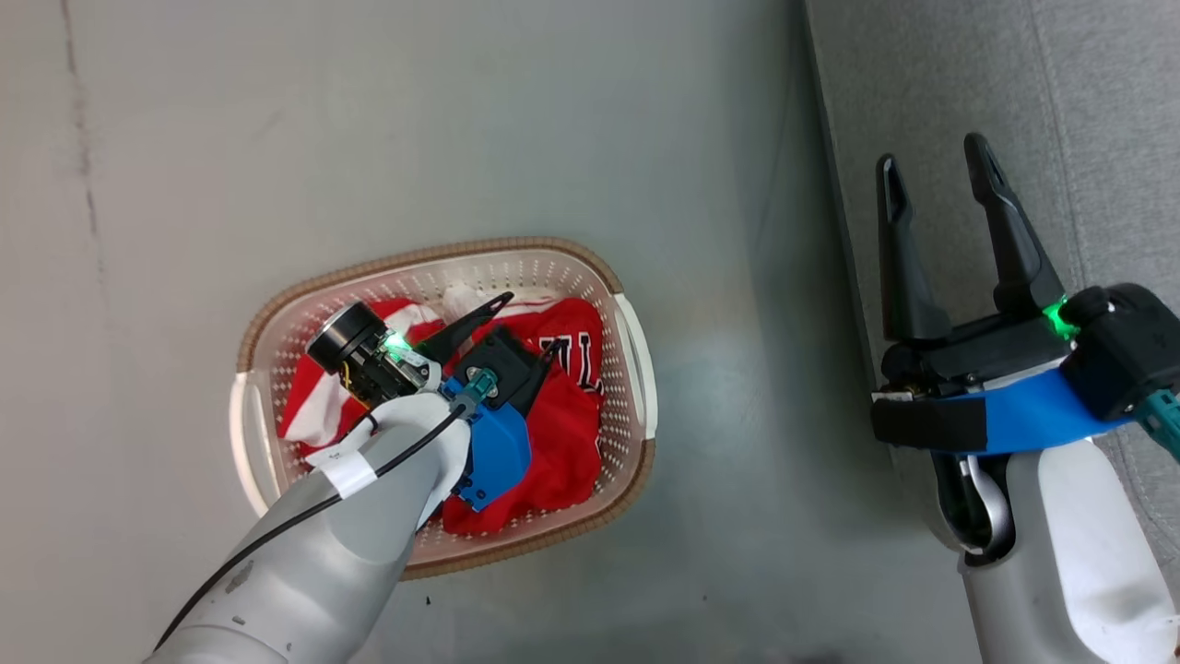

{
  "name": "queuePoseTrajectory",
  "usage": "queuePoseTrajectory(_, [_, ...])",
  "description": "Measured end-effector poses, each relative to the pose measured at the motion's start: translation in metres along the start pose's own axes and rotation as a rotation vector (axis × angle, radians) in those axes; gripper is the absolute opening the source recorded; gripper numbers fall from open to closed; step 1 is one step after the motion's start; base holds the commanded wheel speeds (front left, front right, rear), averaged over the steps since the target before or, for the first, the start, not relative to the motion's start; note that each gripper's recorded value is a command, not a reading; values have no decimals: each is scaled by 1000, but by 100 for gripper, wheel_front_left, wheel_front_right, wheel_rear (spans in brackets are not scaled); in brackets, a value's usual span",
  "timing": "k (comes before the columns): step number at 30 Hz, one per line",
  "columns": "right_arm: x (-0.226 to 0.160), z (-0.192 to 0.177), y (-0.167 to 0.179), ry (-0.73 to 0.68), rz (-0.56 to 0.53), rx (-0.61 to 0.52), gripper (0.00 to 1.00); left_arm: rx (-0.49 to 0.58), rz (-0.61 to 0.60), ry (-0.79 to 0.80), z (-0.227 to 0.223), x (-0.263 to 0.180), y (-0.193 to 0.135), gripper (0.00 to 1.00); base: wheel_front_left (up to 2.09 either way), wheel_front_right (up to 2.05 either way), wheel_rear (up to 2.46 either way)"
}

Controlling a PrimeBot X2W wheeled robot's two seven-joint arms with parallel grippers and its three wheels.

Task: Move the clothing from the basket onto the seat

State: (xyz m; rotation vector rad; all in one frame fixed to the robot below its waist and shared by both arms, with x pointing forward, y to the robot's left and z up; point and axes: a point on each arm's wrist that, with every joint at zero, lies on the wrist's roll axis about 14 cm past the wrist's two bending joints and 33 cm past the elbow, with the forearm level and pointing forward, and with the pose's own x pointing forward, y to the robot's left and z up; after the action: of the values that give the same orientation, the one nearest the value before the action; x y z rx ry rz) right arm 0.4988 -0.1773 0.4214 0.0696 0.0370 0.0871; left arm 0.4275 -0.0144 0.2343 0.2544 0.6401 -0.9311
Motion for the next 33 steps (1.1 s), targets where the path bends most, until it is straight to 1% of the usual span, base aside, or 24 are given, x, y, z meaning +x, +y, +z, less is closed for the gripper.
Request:
queuePoseTrajectory(1, [5,-6,0,7,3,-1,100,7,-32,38,-14,6,-5,100,0,0,0])
queuePoseTrajectory(2, [5,-6,0,7,3,-1,100,7,-32,38,-14,6,-5,100,0,0,0])
queuePoseTrajectory(8, [16,-30,-1,41,11,8,100,47,-138,164,-60,18,-19,100,0,0,0])
queuePoseTrajectory(12, [18,-41,-1,59,12,13,100,73,-173,213,-76,23,-19,100,0,0,0])
queuePoseTrajectory(20, [20,-69,-5,108,6,19,100,81,-219,328,-114,31,-18,100,0,0,0])
queuePoseTrajectory(23, [21,-75,-7,115,3,20,100,83,-239,354,-121,34,-23,100,0,0,0])
queuePoseTrajectory(26, [22,-79,-7,121,2,23,100,114,-264,389,-130,33,-27,100,0,0,0])
queuePoseTrajectory(33, [23,-90,-7,136,7,26,100,140,-282,458,-151,34,-26,100,0,0,0])
